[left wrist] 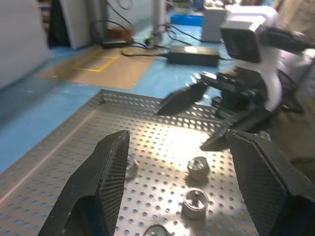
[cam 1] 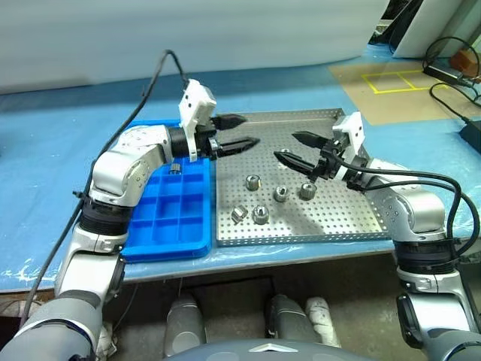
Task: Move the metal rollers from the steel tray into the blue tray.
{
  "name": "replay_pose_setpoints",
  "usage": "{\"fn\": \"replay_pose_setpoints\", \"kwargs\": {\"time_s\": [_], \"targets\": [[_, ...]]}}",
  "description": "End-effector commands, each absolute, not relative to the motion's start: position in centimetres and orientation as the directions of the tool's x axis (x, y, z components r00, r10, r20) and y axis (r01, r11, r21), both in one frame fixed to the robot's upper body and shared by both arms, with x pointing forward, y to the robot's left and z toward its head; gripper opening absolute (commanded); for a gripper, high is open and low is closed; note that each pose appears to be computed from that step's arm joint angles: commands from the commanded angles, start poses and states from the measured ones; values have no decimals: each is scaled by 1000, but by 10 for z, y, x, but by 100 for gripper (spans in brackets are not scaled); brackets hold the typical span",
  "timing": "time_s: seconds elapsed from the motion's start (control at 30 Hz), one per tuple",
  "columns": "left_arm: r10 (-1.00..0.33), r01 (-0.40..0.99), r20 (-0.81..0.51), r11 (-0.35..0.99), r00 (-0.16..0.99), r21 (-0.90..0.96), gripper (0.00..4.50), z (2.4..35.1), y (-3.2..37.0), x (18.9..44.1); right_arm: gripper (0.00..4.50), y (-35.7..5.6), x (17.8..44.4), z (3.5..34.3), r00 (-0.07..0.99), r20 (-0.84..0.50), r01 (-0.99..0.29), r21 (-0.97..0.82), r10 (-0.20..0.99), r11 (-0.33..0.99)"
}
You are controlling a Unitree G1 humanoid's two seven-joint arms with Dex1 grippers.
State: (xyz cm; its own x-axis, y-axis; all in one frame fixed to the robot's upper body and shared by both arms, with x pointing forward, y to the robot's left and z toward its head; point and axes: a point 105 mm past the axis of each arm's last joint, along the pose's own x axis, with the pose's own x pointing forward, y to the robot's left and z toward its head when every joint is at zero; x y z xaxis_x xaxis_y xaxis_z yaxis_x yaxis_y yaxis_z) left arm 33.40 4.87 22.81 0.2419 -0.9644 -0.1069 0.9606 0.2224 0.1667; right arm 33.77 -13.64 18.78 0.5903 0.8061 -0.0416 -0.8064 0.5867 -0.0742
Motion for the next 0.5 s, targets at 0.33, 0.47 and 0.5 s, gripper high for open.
{"fn": "replay_pose_setpoints", "kwargs": {"time_s": [0.33, 0.47, 0.5], "targets": [[-840, 934, -542, -185, 11, 305, 334, 167, 36, 322, 427, -147, 327, 186, 584, -105, -809, -162, 805, 565], [-763, 932, -643, -278, -67, 233, 334, 143, 43, 310, 427, -148, 327, 178, 611, -115, -788, -181, 783, 588], [-746, 932, -661, -294, -83, 214, 334, 139, 45, 308, 427, -149, 327, 177, 617, -111, -783, -180, 779, 595]]}}
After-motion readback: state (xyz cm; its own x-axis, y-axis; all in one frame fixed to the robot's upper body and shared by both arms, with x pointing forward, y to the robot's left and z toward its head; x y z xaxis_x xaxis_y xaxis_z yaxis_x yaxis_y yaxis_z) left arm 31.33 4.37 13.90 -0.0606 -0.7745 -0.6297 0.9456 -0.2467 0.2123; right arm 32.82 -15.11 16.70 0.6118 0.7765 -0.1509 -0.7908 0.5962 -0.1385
